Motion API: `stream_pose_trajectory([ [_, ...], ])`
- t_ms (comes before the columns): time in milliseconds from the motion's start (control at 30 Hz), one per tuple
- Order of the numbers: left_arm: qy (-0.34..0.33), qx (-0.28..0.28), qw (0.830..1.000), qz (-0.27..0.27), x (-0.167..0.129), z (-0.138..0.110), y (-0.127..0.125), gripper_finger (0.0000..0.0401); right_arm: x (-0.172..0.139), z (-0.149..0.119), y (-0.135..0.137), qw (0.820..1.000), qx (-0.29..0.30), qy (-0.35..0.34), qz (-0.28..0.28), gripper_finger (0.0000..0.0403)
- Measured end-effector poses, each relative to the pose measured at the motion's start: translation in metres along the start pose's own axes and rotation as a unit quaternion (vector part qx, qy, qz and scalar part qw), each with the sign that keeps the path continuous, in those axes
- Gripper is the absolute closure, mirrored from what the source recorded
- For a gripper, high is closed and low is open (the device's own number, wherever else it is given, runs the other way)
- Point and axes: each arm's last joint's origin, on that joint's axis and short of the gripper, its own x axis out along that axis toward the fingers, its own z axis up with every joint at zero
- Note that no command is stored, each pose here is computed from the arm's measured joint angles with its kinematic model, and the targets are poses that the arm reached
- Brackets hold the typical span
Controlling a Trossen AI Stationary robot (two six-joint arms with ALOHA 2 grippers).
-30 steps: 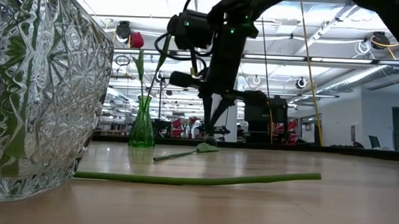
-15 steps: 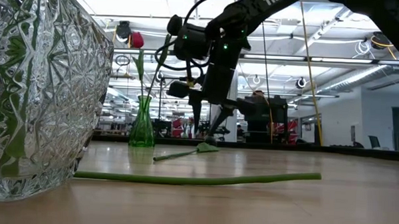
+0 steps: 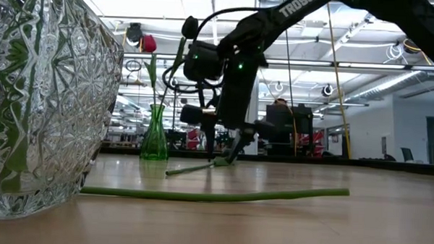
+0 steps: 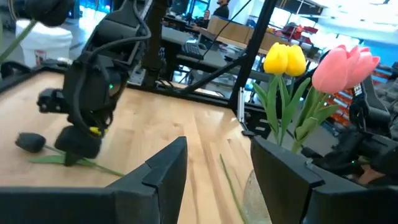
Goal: Sort flowers into vase by color
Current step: Put the black flower into the green vase
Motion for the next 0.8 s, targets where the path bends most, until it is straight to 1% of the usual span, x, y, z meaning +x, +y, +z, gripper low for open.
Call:
stream_pose_trajectory([
  [100, 0.006, 0.041, 0.999, 0.003, 0.0, -0.001, 0.0, 0.0216, 0.011, -0.003, -0.001, 1.0, 0.011, 0.016, -0.008, 0.0227],
  [200, 0.006, 0.049, 0.999, 0.006, 0.001, -0.001, 0.0, 0.0216, 0.017, -0.005, -0.002, 0.999, 0.01, 0.028, -0.014, 0.0228],
  [267, 0.004, 0.049, 0.999, 0.012, 0.001, -0.001, 0.001, 0.0216, 0.017, -0.006, -0.003, 0.999, 0.009, 0.031, -0.018, 0.0236],
  [367, 0.003, 0.049, 0.999, 0.014, 0.001, -0.001, 0.001, 0.0216, 0.018, -0.006, -0.005, 0.999, 0.002, 0.033, -0.026, 0.0266],
  [433, 0.003, 0.049, 0.999, 0.014, 0.001, -0.001, 0.001, 0.0216, 0.019, -0.004, -0.006, 0.999, -0.005, 0.036, -0.028, 0.0299],
  [567, 0.003, 0.048, 0.999, 0.014, 0.001, -0.001, 0.001, 0.0216, 0.019, -0.003, -0.008, 0.998, -0.025, 0.041, -0.035, 0.038],
  [600, 0.003, 0.047, 0.999, 0.014, 0.001, -0.001, 0.001, 0.0216, 0.019, -0.003, -0.008, 0.998, -0.031, 0.042, -0.036, 0.039],
  [700, 0.003, 0.046, 0.999, 0.014, 0.001, -0.001, 0.001, 0.0216, 0.02, -0.001, -0.01, 0.997, -0.039, 0.044, -0.041, 0.0389],
  [800, 0.003, 0.046, 0.999, 0.014, 0.001, -0.001, 0.001, 0.0216, 0.014, 0.001, -0.01, 0.997, -0.051, 0.048, -0.033, 0.0393],
])
